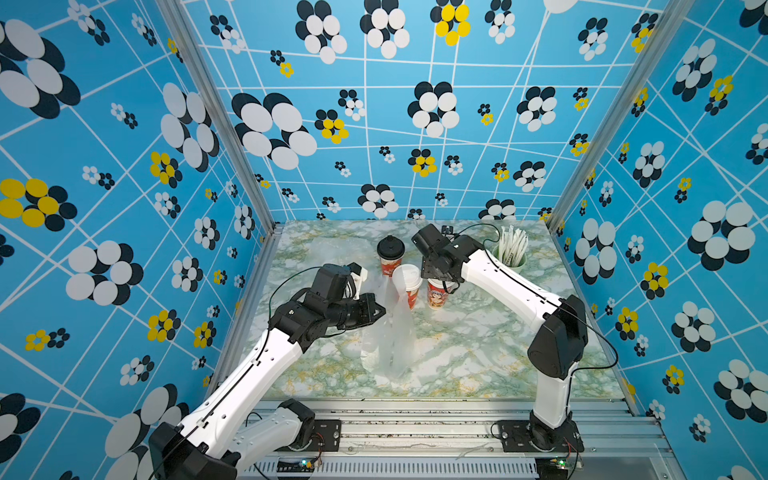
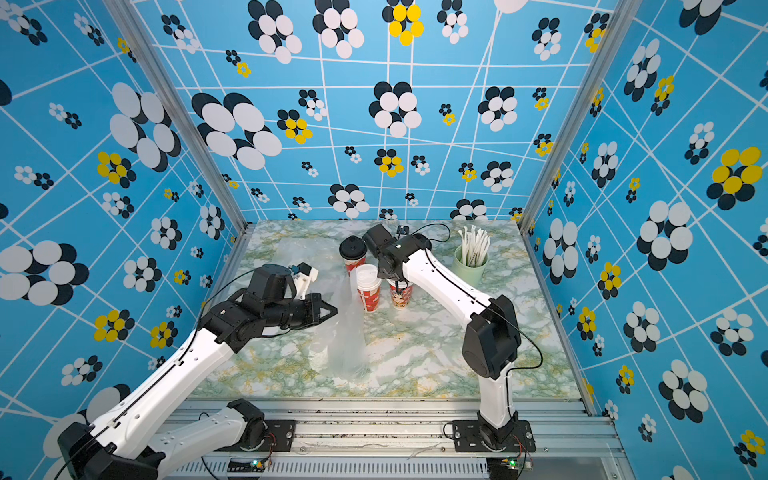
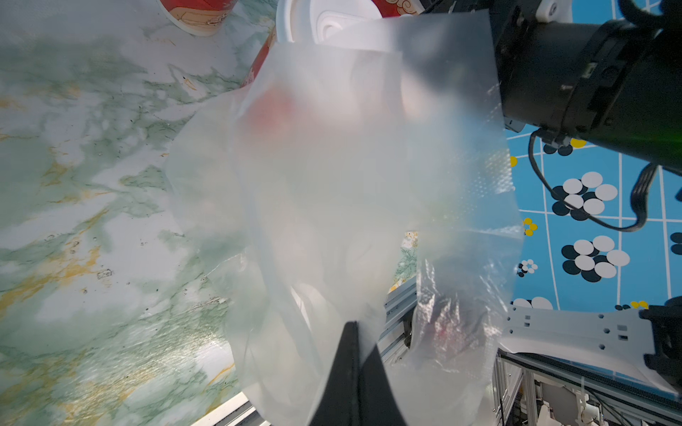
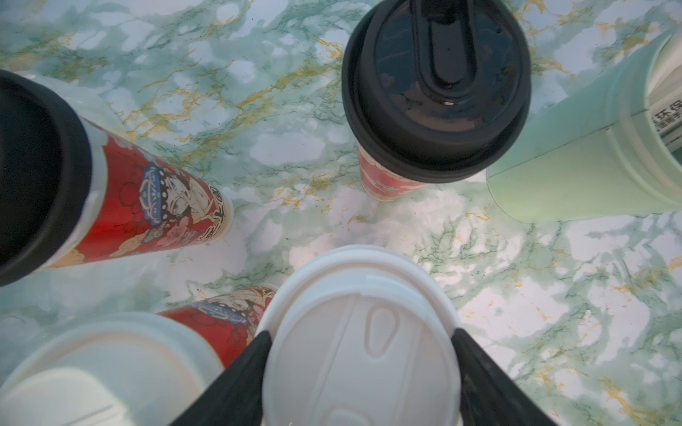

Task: Pack milk tea into plastic carrier bags
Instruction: Pick up the milk tea cup at the center of the board.

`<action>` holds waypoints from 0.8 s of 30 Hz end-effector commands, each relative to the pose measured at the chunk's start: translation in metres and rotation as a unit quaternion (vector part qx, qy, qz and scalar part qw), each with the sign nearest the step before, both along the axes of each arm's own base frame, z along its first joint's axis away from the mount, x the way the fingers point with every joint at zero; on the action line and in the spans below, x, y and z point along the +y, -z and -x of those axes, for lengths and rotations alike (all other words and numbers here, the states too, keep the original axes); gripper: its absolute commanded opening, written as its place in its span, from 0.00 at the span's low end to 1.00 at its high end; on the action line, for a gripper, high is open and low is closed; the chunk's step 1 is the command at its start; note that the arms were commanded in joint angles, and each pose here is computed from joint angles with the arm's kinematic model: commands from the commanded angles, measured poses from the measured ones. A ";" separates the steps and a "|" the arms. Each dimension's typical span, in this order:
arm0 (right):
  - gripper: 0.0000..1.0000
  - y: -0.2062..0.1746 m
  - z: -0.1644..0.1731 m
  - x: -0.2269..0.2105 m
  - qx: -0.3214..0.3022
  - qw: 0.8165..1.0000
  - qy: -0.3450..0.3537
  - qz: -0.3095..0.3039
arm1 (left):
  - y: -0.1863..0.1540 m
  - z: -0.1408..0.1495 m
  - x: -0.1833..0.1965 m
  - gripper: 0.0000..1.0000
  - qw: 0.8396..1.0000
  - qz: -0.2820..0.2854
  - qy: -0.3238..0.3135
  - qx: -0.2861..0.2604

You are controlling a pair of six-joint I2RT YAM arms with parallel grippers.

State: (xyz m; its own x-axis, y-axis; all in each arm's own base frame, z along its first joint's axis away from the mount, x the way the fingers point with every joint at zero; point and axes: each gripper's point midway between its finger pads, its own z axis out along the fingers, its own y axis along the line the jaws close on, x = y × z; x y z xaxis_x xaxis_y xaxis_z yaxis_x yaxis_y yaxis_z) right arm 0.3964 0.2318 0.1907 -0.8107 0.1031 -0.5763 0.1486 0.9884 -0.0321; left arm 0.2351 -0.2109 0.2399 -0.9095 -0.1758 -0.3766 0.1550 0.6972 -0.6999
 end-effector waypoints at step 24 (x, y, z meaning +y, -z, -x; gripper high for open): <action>0.78 0.026 0.021 -0.006 0.046 0.999 -0.011 0.011 | -0.005 0.001 0.002 0.00 1.000 0.004 -0.005 -0.001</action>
State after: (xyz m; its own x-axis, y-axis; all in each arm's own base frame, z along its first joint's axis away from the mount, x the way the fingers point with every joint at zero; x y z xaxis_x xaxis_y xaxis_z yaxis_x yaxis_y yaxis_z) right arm 0.3953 0.2312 0.1902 -0.7988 0.1145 -0.5905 0.1488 0.9888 -0.0097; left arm 0.2349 -0.2108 0.2397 -0.9111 -0.1809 -0.3704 0.1474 0.6963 -0.7025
